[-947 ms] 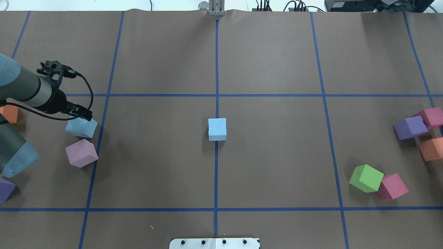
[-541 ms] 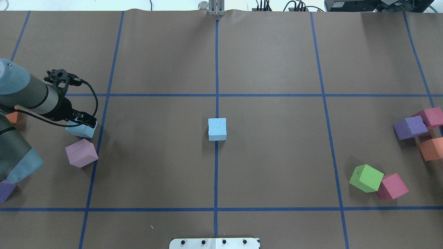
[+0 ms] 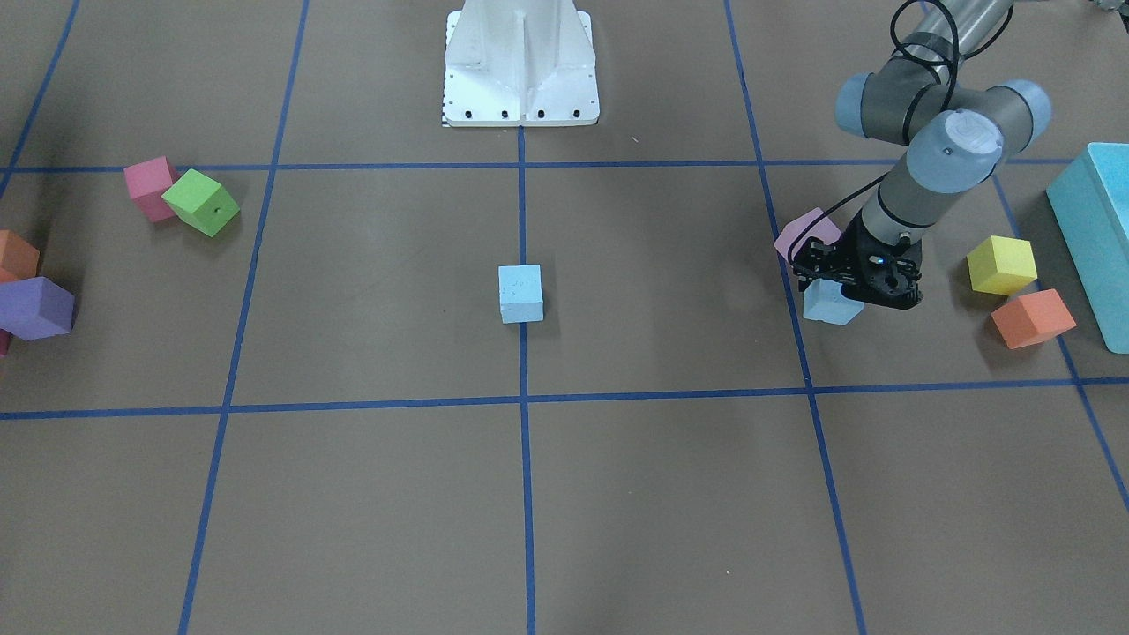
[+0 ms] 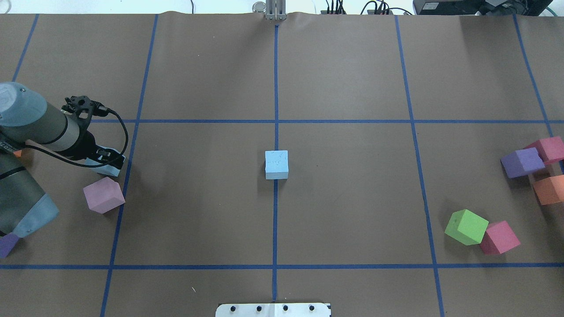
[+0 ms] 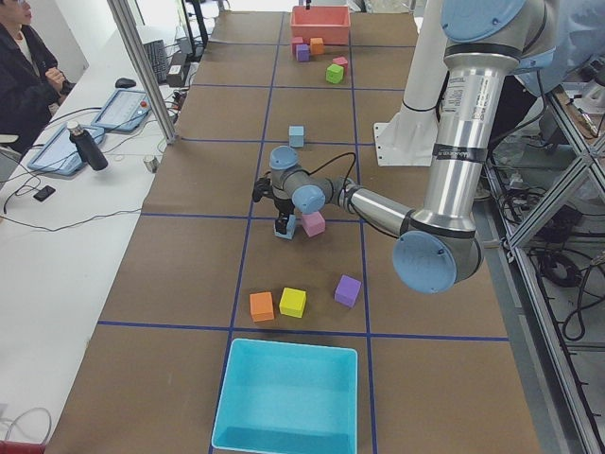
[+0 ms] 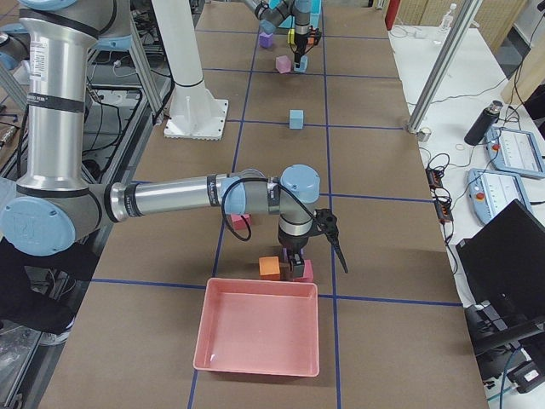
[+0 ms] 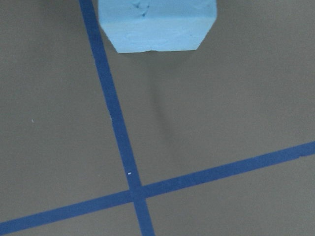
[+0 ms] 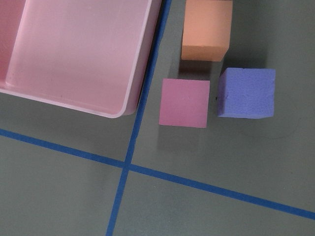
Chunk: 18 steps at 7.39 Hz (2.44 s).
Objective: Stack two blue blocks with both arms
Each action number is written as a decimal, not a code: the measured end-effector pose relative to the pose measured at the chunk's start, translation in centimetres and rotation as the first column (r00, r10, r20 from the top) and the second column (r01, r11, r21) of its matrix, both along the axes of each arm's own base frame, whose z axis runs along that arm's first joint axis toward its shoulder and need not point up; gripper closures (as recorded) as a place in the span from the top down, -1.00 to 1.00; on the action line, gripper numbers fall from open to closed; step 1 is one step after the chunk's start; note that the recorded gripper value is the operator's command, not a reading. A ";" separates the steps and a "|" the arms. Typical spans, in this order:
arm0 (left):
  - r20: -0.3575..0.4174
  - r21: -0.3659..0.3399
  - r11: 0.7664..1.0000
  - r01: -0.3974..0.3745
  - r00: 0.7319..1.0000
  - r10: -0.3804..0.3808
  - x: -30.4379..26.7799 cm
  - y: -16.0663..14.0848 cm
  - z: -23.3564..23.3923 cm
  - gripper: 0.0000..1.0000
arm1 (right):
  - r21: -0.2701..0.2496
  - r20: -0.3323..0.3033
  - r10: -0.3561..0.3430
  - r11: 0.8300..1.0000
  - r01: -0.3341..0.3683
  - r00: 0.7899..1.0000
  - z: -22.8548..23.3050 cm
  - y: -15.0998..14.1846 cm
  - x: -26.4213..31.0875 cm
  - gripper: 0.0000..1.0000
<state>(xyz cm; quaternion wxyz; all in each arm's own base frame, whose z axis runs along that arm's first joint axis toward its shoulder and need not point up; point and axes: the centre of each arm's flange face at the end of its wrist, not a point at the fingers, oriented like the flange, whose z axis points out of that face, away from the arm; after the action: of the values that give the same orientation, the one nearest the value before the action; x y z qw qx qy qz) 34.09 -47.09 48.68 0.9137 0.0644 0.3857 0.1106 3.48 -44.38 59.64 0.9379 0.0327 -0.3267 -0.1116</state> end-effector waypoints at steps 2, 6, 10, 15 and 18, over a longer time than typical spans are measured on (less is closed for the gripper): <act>-0.002 0.002 1.000 0.000 1.000 0.000 0.0 0.0 -0.1 -1.00 | -0.001 0.005 -0.001 1.000 0.001 1.000 0.0 0.0 0.0 1.00; -0.065 0.003 0.999 0.041 0.997 -0.041 1.1 -1.1 -6.7 -1.00 | -0.003 0.006 0.000 1.000 0.000 1.000 0.1 0.0 0.0 1.00; -0.025 -0.203 0.959 0.198 0.978 -0.207 9.2 -0.5 -24.2 -1.00 | -0.005 0.003 0.000 1.000 0.000 1.000 0.2 0.0 0.0 1.00; -0.036 -0.244 0.939 0.241 0.966 -0.257 19.5 1.5 -34.9 -1.00 | -0.009 0.005 0.003 1.000 -0.003 1.000 0.2 0.0 0.0 1.00; -0.008 -0.227 0.944 0.241 0.969 -0.249 24.1 1.2 -37.5 -0.81 | -0.010 0.005 0.005 1.000 -0.005 1.000 0.2 0.0 0.0 1.00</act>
<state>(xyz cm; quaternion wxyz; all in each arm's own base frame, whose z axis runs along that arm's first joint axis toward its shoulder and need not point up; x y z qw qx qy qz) 58.15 -45.93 11.19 0.9146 0.0104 0.4012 -0.0491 3.44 -44.33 59.87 0.9375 0.0291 -0.3296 -0.1077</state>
